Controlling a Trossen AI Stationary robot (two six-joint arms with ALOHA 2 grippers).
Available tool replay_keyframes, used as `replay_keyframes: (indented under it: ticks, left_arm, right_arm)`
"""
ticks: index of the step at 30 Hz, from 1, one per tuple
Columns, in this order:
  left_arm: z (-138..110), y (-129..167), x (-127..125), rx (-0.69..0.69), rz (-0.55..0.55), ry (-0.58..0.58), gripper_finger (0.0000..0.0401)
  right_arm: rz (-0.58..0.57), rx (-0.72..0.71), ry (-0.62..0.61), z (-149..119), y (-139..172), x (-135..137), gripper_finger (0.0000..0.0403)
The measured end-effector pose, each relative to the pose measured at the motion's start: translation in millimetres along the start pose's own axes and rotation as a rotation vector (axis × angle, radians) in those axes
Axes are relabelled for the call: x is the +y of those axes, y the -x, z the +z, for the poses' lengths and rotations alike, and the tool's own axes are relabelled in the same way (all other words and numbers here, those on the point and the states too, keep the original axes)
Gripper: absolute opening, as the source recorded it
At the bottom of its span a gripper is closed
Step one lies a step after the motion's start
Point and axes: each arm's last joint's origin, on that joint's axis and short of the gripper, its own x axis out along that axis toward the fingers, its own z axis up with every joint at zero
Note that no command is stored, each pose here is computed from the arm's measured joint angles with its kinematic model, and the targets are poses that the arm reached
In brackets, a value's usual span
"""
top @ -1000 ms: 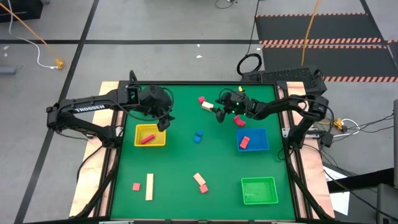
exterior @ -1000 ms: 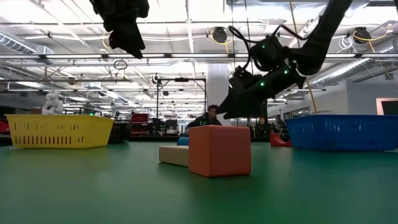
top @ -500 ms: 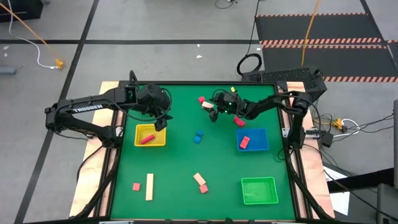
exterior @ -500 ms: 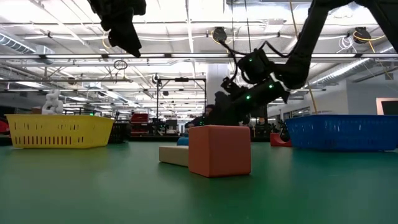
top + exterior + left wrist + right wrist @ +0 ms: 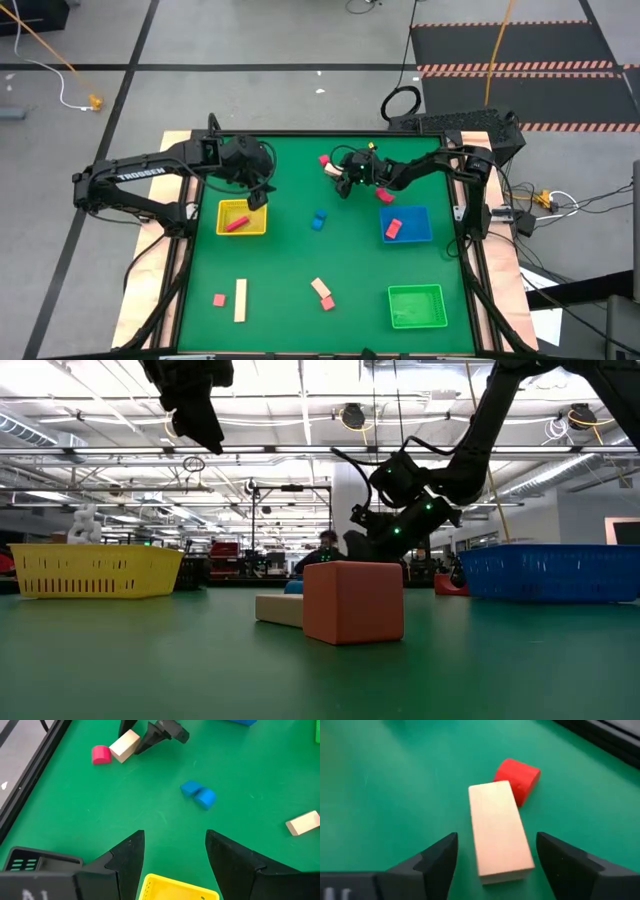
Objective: Sort & place blocks by color
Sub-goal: Put the top right brown block into the green bin
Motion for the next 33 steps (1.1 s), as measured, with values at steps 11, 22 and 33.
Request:
replay_keyframes:
  ticks: [11, 22, 33]
  left_arm:
    - [0.1, 0.0, 0.0, -0.001, 0.000, 0.001, 0.0212]
    - [0.5, -0.1, 2.0, -0.007, 0.044, 0.035, 0.0212]
    - [0.5, 0.4, 5.9, -0.021, 0.180, 0.109, 0.0212]
  right_arm:
    - [0.058, 0.001, -0.109, 7.6, 7.8, 2.5, 0.0111]
    - [0.182, 0.007, -0.199, 59.7, 97.2, 15.0, 0.0111]
    - [0.445, 0.257, -0.477, 59.9, 206.3, 22.1, 0.0111]
